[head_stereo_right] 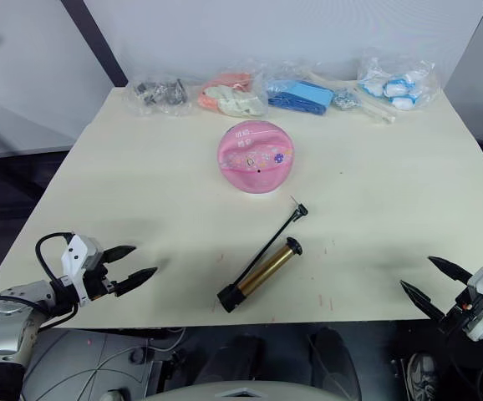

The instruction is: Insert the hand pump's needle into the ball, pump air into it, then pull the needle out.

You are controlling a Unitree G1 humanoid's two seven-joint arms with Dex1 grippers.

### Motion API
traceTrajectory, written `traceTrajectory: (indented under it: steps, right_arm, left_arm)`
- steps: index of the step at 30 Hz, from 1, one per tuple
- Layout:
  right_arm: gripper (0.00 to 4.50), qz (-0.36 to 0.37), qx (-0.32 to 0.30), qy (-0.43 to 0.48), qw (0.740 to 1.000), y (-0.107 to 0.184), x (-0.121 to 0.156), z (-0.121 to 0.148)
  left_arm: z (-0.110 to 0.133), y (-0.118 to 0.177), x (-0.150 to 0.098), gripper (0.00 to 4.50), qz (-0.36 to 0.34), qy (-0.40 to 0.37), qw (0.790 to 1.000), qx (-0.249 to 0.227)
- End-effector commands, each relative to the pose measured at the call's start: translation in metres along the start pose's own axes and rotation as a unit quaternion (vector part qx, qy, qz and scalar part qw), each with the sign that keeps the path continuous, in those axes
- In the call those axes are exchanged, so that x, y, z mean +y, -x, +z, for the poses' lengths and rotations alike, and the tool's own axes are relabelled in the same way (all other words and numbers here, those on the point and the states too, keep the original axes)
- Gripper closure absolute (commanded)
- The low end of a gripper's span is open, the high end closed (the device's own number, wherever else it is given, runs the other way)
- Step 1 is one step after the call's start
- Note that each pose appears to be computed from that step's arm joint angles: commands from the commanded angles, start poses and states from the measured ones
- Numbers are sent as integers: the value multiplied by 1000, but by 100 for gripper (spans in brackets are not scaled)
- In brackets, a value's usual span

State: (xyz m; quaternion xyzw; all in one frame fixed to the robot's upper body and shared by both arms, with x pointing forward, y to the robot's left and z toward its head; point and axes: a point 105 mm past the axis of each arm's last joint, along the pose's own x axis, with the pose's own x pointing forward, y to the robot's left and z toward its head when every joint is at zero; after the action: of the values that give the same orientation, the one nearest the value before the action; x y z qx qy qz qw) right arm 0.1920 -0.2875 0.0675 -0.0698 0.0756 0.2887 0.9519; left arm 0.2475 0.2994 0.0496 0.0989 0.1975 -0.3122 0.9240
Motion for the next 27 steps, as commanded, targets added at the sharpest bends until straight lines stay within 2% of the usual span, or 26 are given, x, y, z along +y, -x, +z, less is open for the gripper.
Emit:
traceTrajectory:
  steps: [1,16,27]
  right_arm:
    - [7,2,-19,18,1000,-2,-2,16]
    - [7,20,-34,25,999,-8,4,28]
    - [7,116,-78,23,990,-8,28,47]
  left_arm:
    - [6,5,3,0,3,-15,1000,-2]
    - [17,1,-4,0,0,-19,1000,-19]
    - [56,-41,-47,0,-60,-36,996,-50]
